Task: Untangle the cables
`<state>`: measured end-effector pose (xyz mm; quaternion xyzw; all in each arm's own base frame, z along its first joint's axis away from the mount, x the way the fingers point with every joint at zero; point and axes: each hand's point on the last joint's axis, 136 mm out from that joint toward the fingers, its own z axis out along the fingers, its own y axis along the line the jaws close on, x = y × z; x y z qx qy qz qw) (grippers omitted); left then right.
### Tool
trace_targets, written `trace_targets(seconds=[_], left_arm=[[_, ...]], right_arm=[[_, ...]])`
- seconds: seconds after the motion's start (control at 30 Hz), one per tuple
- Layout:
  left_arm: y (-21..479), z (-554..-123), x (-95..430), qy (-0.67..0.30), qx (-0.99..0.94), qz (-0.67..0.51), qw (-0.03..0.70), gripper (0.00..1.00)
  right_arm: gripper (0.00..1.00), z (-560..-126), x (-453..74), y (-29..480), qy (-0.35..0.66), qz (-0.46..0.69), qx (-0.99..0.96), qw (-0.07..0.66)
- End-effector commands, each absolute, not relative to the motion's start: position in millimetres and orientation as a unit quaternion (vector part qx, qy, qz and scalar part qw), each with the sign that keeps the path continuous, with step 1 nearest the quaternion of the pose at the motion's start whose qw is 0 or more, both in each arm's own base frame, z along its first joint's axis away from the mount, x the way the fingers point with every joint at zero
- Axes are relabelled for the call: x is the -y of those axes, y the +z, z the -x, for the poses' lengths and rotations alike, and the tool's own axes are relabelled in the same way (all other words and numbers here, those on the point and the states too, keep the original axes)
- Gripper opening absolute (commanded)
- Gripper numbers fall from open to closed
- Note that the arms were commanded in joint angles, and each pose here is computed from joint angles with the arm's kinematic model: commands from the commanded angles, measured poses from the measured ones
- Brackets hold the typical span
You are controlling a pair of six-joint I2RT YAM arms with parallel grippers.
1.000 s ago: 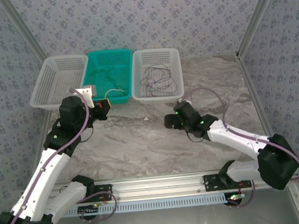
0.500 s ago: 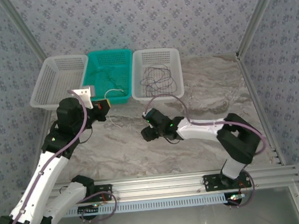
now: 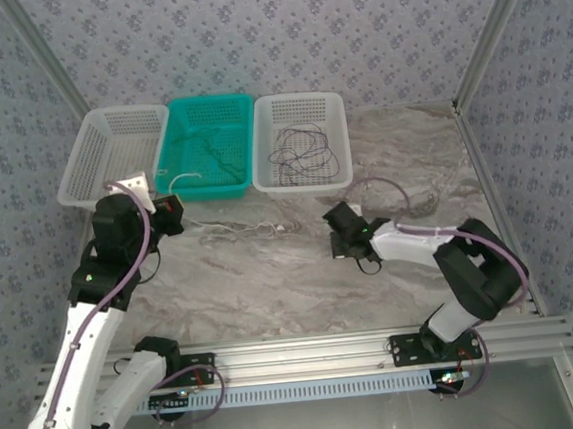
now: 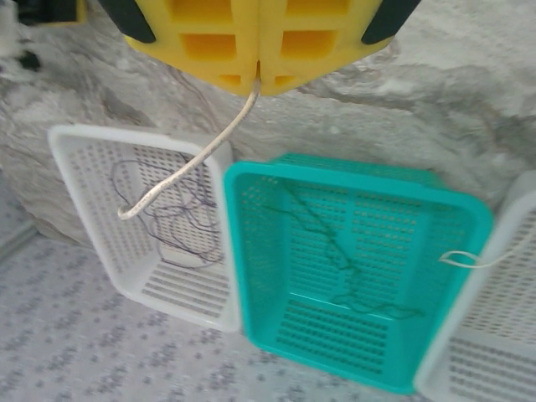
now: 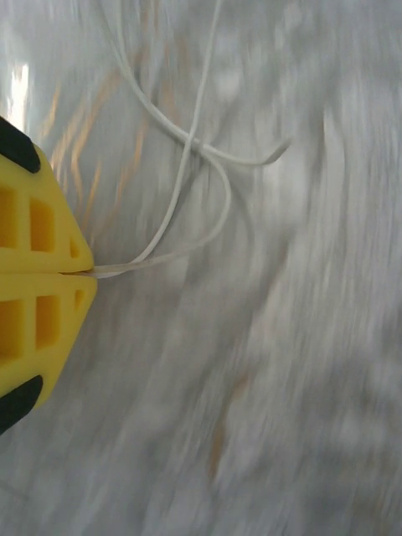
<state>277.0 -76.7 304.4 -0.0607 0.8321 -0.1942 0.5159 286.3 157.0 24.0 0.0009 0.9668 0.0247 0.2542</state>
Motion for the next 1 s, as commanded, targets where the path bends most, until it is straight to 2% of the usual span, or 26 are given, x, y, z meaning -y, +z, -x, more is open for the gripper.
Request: trace_targets(seconds=[0.0, 0.17, 0.3, 0.57, 0.77, 0.97], left_arm=[[316, -273, 56, -0.175, -0.823, 0.081, 0.534, 0.00], [329, -275, 28, -0.152, -0.809, 0.117, 0.555, 0.00], [360, -282, 13, -0.172, -0.782, 0.141, 0.583, 0.00], [456, -312, 14, -0.251, -0.699, 0.136, 0.656, 0.00], [540, -333, 2, -0.248, -0.634, 0.122, 0.722, 0.00], [606, -361, 6, -0.292, -0.598, 0.090, 0.741, 0.00]], right_arm=[[0.05, -272, -111, 19, 0.007, -0.104, -0.965, 0.242], [0.10, -263, -67, 21, 0.007, -0.192, -0.950, 0.245], [0.12, -261, -47, 24, 0.015, -0.225, -0.943, 0.246], [0.15, -256, -30, 24, 0.015, -0.261, -0.936, 0.237], [0.20, -254, -24, 26, 0.022, -0.283, -0.927, 0.244], [0.23, -256, -25, 31, 0.036, -0.287, -0.925, 0.246]])
